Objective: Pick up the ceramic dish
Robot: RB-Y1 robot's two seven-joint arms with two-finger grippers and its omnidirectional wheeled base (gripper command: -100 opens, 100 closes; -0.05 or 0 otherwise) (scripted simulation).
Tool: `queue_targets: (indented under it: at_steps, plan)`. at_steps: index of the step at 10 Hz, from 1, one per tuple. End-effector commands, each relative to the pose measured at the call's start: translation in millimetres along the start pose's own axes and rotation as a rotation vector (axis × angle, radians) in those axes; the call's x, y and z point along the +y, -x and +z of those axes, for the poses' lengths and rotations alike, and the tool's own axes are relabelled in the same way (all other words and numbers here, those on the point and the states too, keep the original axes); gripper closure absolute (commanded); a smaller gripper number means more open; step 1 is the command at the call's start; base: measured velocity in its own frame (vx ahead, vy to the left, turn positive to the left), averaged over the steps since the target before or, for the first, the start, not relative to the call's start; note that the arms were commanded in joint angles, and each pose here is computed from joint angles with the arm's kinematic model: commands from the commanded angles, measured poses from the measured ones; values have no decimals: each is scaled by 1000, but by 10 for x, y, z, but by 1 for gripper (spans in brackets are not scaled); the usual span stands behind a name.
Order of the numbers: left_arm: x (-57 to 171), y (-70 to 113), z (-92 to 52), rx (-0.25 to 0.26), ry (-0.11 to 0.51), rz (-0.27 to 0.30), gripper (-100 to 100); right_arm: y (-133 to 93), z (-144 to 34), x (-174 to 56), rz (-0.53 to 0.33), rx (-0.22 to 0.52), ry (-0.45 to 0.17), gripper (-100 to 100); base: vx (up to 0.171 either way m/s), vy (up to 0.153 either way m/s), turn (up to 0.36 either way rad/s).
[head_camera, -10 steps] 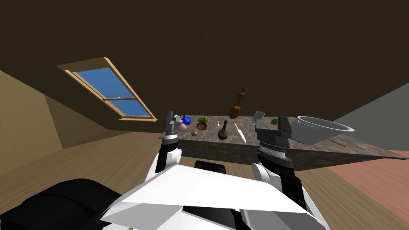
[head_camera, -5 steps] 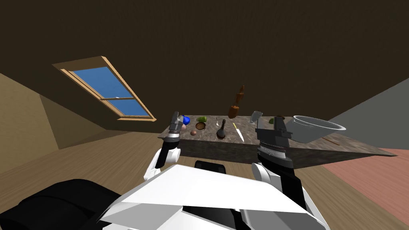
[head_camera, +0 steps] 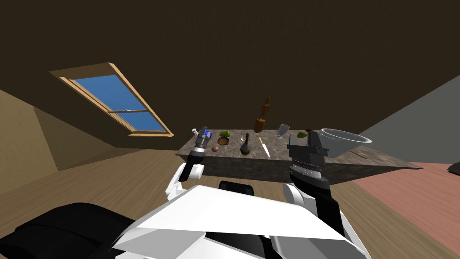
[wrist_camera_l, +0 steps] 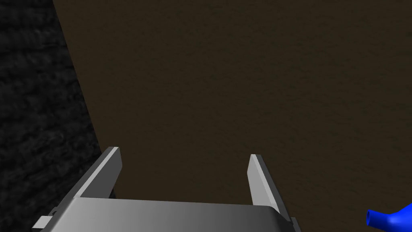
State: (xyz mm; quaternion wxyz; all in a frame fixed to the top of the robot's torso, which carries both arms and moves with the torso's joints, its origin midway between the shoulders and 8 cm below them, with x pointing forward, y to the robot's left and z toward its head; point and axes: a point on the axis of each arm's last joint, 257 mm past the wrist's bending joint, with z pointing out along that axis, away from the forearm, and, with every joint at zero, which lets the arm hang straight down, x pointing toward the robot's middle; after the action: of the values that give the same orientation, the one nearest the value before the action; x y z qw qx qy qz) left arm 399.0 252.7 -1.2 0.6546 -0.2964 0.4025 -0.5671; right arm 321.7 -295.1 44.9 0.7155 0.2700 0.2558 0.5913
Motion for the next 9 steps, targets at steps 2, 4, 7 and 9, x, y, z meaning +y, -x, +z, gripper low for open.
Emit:
queue_targets:
  at_steps: [2,4,7,9]
  plan:
    - [166,-21,43,6,50,-22,-100,0,0,0,0,0,0,0,-12,-30,-30]
    - [289,-38,83,9,88,-43,-100,0,0,0,0,0,0,0,-10,-29,-32]
    - [514,-67,164,7,158,-88,-100,0,0,0,0,0,0,0,-13,-32,-46]
    - [635,-77,202,2,197,-112,-100,0,0,0,0,0,0,0,-12,-26,-46]
